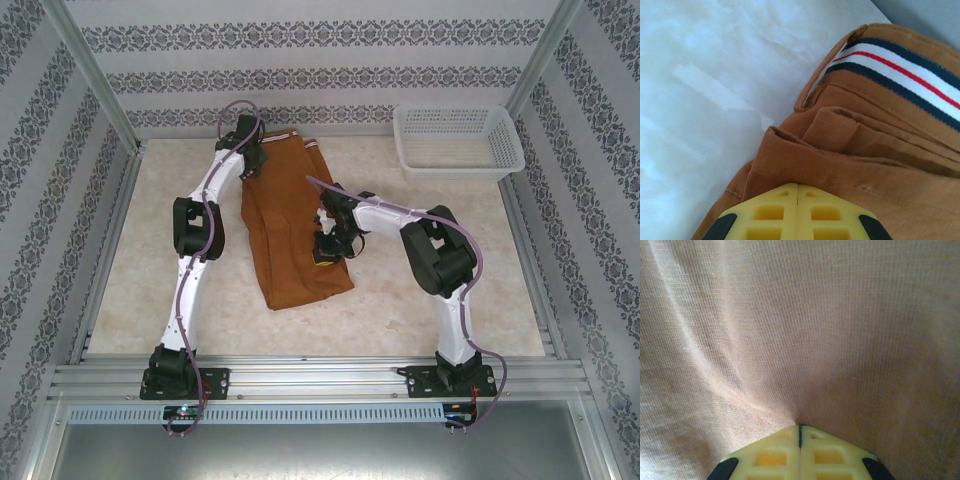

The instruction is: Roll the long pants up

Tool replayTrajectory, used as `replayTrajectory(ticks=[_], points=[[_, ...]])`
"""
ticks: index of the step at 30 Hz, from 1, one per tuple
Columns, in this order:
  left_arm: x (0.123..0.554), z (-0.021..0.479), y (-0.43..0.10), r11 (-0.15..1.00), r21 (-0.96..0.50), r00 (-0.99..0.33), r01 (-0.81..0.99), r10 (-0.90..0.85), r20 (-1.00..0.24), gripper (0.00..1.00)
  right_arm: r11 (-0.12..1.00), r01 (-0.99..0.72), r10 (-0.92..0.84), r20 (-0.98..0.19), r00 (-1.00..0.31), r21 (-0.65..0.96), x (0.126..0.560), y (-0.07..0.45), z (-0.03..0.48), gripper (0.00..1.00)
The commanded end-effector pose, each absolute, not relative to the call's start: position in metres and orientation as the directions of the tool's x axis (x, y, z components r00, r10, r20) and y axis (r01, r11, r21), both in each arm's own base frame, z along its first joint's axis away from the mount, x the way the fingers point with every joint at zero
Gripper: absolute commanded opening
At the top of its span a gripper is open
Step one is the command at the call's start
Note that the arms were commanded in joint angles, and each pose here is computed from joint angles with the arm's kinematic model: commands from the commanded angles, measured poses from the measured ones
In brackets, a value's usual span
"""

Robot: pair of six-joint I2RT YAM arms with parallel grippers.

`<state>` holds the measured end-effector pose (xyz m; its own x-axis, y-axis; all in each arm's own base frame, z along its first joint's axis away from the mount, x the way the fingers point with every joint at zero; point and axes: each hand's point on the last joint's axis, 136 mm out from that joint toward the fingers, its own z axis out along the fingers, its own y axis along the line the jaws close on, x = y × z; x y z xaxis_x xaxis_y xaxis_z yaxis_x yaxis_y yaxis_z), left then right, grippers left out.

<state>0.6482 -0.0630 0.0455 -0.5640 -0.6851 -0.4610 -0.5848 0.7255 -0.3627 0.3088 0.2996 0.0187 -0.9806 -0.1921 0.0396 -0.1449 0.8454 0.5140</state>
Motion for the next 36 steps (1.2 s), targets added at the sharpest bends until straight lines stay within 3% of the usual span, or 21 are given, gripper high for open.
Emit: replayTrajectory(ticks=[1, 9, 17, 18, 19, 20, 21, 22, 25, 28, 33, 35, 36], points=[[0.674, 0.043, -0.06, 0.679, -0.479, -0.51, -0.557, -0.734, -0.448, 0.0, 0.899, -0.087, -0.177, 0.175, -0.969, 0.43, 0.264, 0.29, -0.01, 0.0], [0.693, 0.041, -0.073, 0.666, -0.563, -0.504, -0.49, -0.743, -0.44, 0.0, 0.881, -0.105, -0.218, 0.199, -0.956, 0.46, 0.244, 0.323, -0.015, 0.0], [0.699, 0.056, -0.073, 0.658, -0.597, -0.495, -0.459, -0.747, -0.443, 0.0, 0.894, -0.146, -0.237, 0.17, -0.957, 0.424, 0.245, 0.318, -0.01, 0.0], [0.701, 0.064, -0.072, 0.653, -0.61, -0.49, -0.449, -0.751, -0.443, 0.05, 0.895, -0.166, -0.246, 0.148, -0.958, 0.414, 0.248, 0.317, -0.005, 0.0], [0.702, 0.071, -0.073, 0.648, -0.623, -0.487, -0.438, -0.754, -0.441, 0.17, 0.894, -0.186, -0.254, 0.121, -0.96, 0.408, 0.253, 0.315, 0.002, 0.0], [0.704, 0.085, -0.074, 0.642, -0.643, -0.483, -0.417, -0.756, -0.442, 0.44, 0.891, -0.216, -0.269, 0.081, -0.96, 0.401, 0.259, 0.314, 0.012, 0.15], [0.706, 0.099, -0.075, 0.641, -0.661, -0.481, -0.391, -0.754, -0.447, 0.76, 0.887, -0.248, -0.282, 0.031, -0.959, 0.39, 0.267, 0.312, 0.024, 0.43], [0.707, 0.115, -0.077, 0.643, -0.674, -0.48, -0.364, -0.749, -0.456, 0.98, 0.887, -0.278, -0.292, -0.02, -0.956, 0.368, 0.277, 0.309, 0.036, 0.62], [0.697, 0.172, -0.075, 0.678, -0.674, -0.484, -0.295, -0.714, -0.506, 1.0, 0.91, -0.317, -0.28, -0.165, -0.946, 0.269, 0.313, 0.29, 0.076, 0.87], [0.673, 0.219, -0.065, 0.745, -0.603, -0.492, -0.286, -0.654, -0.575, 1.0, 0.929, -0.356, -0.304, -0.347, -0.887, 0.097, 0.352, 0.264, 0.121, 0.96], [0.625, 0.267, -0.059, 0.819, -0.515, -0.524, -0.252, -0.563, -0.639, 1.0, 0.9, -0.338, -0.436, -0.618, -0.655, -0.277, 0.396, 0.234, 0.197, 0.98], [0.602, 0.276, -0.069, 0.829, -0.512, -0.556, -0.224, -0.54, -0.632, 1.0, 0.882, -0.401, -0.462, -0.624, -0.63, -0.248, 0.4, 0.234, 0.194, 0.98], [0.589, 0.278, -0.078, 0.834, -0.514, -0.579, -0.202, -0.525, -0.624, 1.0, 0.883, -0.43, -0.451, -0.603, -0.659, -0.19, 0.401, 0.232, 0.188, 0.9]])
